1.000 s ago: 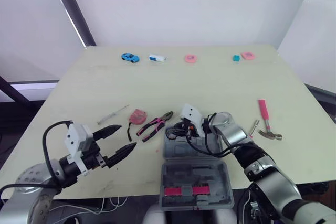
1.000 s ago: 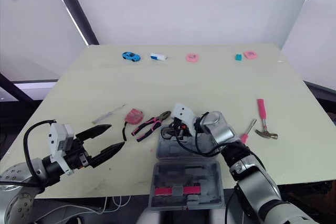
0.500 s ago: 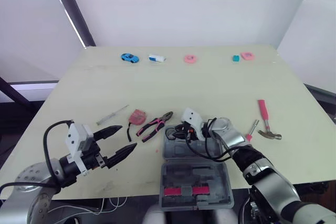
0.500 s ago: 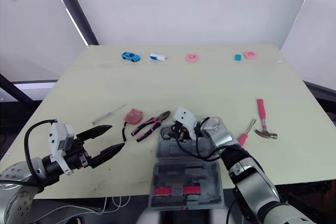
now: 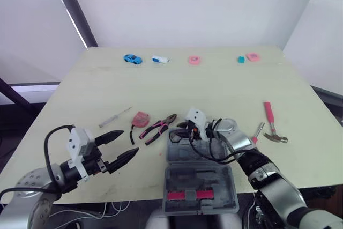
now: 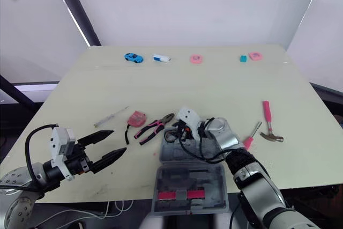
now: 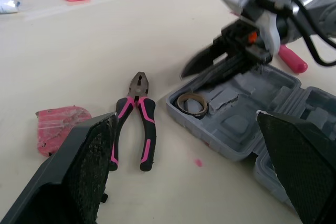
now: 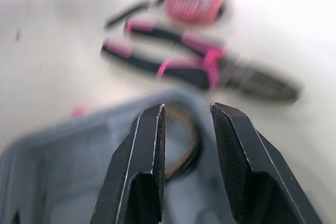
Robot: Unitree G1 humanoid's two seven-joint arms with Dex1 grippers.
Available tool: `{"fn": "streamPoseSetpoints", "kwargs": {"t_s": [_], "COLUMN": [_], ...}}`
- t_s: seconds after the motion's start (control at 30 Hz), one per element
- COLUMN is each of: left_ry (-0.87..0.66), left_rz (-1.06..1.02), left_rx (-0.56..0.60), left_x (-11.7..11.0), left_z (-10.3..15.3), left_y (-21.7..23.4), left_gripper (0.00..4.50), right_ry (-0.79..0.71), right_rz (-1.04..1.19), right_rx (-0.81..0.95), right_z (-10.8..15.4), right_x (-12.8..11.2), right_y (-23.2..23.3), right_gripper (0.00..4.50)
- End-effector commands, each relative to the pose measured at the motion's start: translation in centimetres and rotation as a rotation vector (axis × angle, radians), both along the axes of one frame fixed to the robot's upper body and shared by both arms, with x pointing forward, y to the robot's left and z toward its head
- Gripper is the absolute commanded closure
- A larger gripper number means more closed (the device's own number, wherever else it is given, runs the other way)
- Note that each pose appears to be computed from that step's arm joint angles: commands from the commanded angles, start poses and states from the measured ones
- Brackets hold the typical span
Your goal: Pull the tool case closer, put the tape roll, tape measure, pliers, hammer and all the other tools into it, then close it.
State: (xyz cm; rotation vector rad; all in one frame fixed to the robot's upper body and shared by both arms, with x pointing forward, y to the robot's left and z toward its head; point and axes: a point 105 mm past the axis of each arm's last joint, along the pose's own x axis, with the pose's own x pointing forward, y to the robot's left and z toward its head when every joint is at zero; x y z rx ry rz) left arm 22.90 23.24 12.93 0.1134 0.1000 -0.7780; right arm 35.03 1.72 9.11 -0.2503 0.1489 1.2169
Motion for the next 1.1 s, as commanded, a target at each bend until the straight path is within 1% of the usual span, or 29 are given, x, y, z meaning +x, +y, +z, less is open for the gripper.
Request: {"fn": "streamPoseSetpoints", "kwargs": {"t_s": [0.03, 0.13, 0.17, 0.23, 0.3, 0.37, 0.47, 0.53, 0.63, 0.77, 0.87, 1.0, 1.03, 1.1], "left_ry": [-0.022, -0.024, -0.024, -0.024, -0.034, -0.039, -0.029, -0.02, -0.02, -0.009, 0.019, 0.062, 0.066, 0.075], "left_rz": [-0.004, 0.017, 0.027, 0.039, 0.082, 0.137, 0.178, 0.218, 0.292, 0.356, 0.37, 0.407, 0.409, 0.414], "left_rx": [-0.002, -0.015, -0.02, -0.024, -0.027, -0.033, -0.044, -0.049, -0.058, -0.055, -0.039, -0.021, -0.018, -0.009], "left_x": [-0.1, 0.0, 0.0, 0.0, 0.3, 0.5, 0.3, 0.1, -0.1, -0.8, -1.7, -2.6, -2.8, -3.1], "left_z": [0.2, 0.0, 0.0, -0.2, -0.1, -0.3, -0.9, -1.4, -2.3, -3.2, -4.0, -4.6, -4.6, -4.7], "left_y": [-0.1, 0.2, 0.4, 0.7, 1.4, 2.4, 3.2, 3.9, 4.8, 5.6, 6.2, 8.1, 8.5, 9.1], "left_gripper": [0.0, 0.0, 0.0, 0.0, 0.0, 0.0, 0.0, 0.0, 0.0, 0.0, 0.0, 0.0, 0.0, 0.0], "right_ry": [-0.06, -0.074, -0.1, -0.132, -0.156, -0.162, -0.173, -0.177, -0.14, -0.082, -0.06, -0.035, -0.028, -0.009], "right_rz": [-0.036, -0.122, -0.145, -0.192, -0.307, -0.434, -0.539, -0.618, -0.699, -0.777, -0.816, -0.837, -0.843, -0.853], "right_rx": [0.146, 0.23, 0.252, 0.267, 0.293, 0.26, 0.217, 0.229, 0.216, 0.186, 0.16, 0.152, 0.148, 0.139], "right_z": [3.9, 5.6, 6.2, 6.7, 6.9, 5.9, 4.6, 4.2, 2.9, 1.0, 0.0, -0.5, -0.7, -1.1], "right_x": [-0.2, -0.6, -0.8, -1.1, -1.6, -2.6, -4.4, -5.7, -8.4, -12.2, -14.5, -17.3, -17.7, -18.6], "right_y": [-1.0, -3.8, -5.3, -7.5, -12.0, -17.0, -21.4, -24.2, -27.7, -30.9, -32.4, -34.1, -34.4, -34.8], "right_gripper": [3.04, 3.04, 3.04, 3.04, 3.04, 3.04, 3.04, 3.04, 3.04, 3.04, 2.26, 0.26, 0.04, 0.04]}}
